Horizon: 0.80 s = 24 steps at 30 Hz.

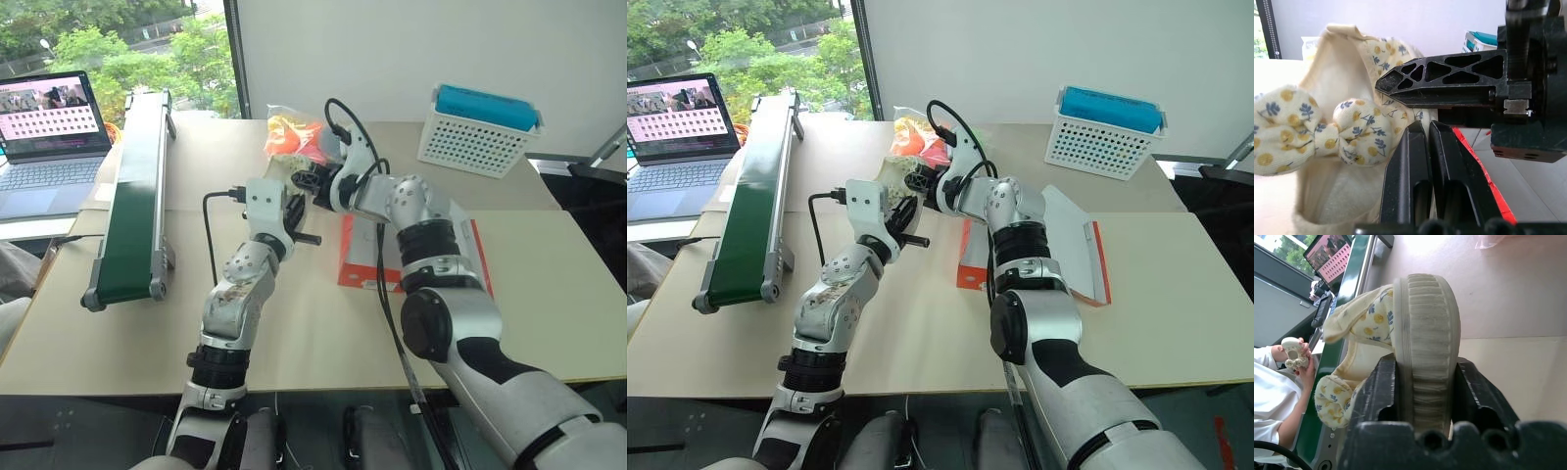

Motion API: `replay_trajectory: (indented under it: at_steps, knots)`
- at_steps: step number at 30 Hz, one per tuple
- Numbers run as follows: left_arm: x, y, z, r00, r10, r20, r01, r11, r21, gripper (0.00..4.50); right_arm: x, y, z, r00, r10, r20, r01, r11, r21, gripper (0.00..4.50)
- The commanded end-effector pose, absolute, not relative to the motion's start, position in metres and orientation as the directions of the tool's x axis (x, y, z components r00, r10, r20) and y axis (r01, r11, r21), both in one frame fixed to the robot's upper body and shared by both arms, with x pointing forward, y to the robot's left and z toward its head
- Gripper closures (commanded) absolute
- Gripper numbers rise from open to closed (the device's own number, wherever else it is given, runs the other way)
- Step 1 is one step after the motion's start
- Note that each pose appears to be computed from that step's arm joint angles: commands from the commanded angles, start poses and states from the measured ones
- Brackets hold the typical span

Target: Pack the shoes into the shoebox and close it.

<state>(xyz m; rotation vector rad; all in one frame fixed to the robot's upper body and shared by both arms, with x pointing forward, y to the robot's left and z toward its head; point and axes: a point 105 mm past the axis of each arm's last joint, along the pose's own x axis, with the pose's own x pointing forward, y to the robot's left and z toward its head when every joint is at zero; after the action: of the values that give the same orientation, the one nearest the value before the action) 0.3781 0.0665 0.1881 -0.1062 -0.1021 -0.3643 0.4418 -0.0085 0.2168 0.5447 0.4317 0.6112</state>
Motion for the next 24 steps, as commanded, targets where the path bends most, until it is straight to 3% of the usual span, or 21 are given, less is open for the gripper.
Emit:
replay_trajectory:
  at_steps: [1, 4, 8, 10, 17, 21, 24]
  knots:
    - [0.374, 0.061, 0.205, 0.911, -0.372, 0.176, 0.386, 0.921, -0.049, 4.50, 0.438, -0.004, 0.237, 0.736, 0.660, -0.151, -0.464, 0.654, 0.598, 3.40]
    - [0.373, 0.062, 0.204, 0.911, -0.370, 0.181, 0.383, 0.923, -0.039, 4.50, 0.436, -0.003, 0.238, 0.732, 0.667, -0.138, -0.461, 0.634, 0.621, 3.40]
    - [0.369, 0.060, 0.204, 0.900, -0.389, 0.195, 0.401, 0.916, -0.024, 3.25, 0.437, -0.009, 0.235, 0.759, 0.639, -0.123, -0.425, 0.630, 0.650, 3.43]
    - [0.366, 0.057, 0.205, 0.892, -0.404, 0.201, 0.415, 0.910, -0.009, 2.41, 0.444, -0.024, 0.235, 0.805, 0.583, -0.113, -0.382, 0.654, 0.654, 3.43]
    - [0.355, 0.055, 0.213, 0.868, -0.431, 0.246, 0.435, 0.900, 0.039, 2.41, 0.471, -0.111, 0.243, 0.952, 0.294, -0.087, -0.193, 0.796, 0.573, 3.43]
    - [0.353, 0.057, 0.213, 0.869, -0.424, 0.254, 0.429, 0.902, 0.040, 2.41, 0.473, -0.141, 0.257, 0.968, 0.239, -0.070, -0.162, 0.817, 0.553, 3.43]
    - [0.353, 0.061, 0.208, 0.877, -0.416, 0.238, 0.420, 0.907, 0.038, 2.41, 0.468, -0.149, 0.268, 0.958, 0.272, -0.090, -0.185, 0.828, 0.529, 3.43]
